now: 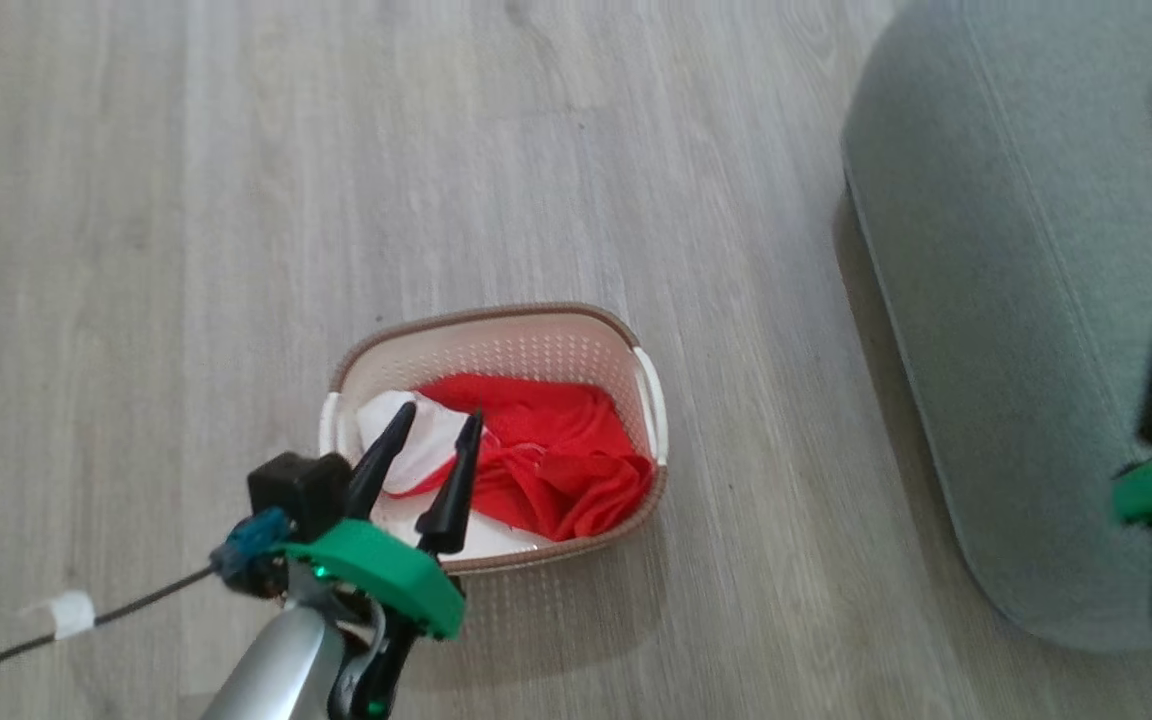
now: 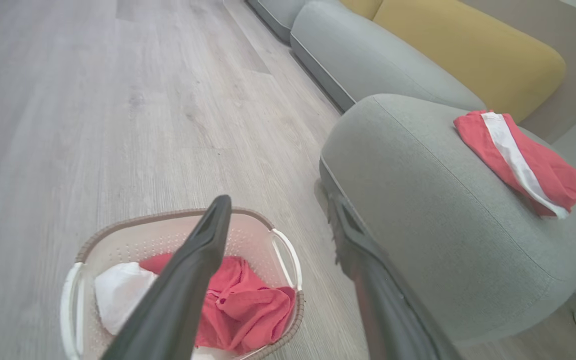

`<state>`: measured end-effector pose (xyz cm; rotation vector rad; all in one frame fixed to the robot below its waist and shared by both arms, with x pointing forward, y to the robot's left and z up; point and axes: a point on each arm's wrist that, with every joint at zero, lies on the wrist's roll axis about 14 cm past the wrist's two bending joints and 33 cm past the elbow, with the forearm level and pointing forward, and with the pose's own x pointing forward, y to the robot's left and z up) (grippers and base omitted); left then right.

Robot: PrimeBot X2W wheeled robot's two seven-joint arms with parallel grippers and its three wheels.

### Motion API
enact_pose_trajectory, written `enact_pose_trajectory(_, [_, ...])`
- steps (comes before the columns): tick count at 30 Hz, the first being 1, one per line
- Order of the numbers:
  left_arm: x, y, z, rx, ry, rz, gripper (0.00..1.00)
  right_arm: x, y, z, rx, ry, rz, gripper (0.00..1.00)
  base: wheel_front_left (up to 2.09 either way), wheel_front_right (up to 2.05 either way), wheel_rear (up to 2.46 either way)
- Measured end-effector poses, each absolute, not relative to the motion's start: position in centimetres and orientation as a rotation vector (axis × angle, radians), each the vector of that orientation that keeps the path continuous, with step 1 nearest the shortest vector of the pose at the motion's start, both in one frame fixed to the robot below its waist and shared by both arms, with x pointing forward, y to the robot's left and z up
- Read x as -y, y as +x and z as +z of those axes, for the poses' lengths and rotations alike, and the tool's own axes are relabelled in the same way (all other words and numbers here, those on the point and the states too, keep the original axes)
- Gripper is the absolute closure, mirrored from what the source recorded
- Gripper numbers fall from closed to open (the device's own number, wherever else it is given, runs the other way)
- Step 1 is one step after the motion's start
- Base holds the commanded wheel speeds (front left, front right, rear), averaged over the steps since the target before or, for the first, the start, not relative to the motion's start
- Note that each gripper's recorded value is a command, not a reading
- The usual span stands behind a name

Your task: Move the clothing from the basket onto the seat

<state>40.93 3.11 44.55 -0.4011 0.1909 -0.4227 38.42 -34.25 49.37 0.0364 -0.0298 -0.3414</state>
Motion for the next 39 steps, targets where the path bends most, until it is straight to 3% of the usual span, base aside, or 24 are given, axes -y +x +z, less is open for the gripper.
enact_pose_trajectory(9, [-8.8, 40.9, 46.8, -0.091, -0.362, -0.263, 0.0, 24.4, 39.5, 50.4, 0.072, 0.062, -0.083, 0.0, 0.0, 0.0, 0.0])
enact_pose_trajectory(15, [-11.6, 40.3, 47.4, -0.059, -0.327, -0.19, 0.0, 19.2, 38.4, 48.3, 0.002, 0.049, 0.055, 0.0, 0.0, 0.0, 0.0])
enact_pose_trajectory(39, [-13.1, 40.2, 46.9, -0.06, -0.305, -0.154, 0.0, 18.3, 37.5, 47.4, -0.025, 0.054, 0.057, 0.0, 0.0, 0.0, 0.0])
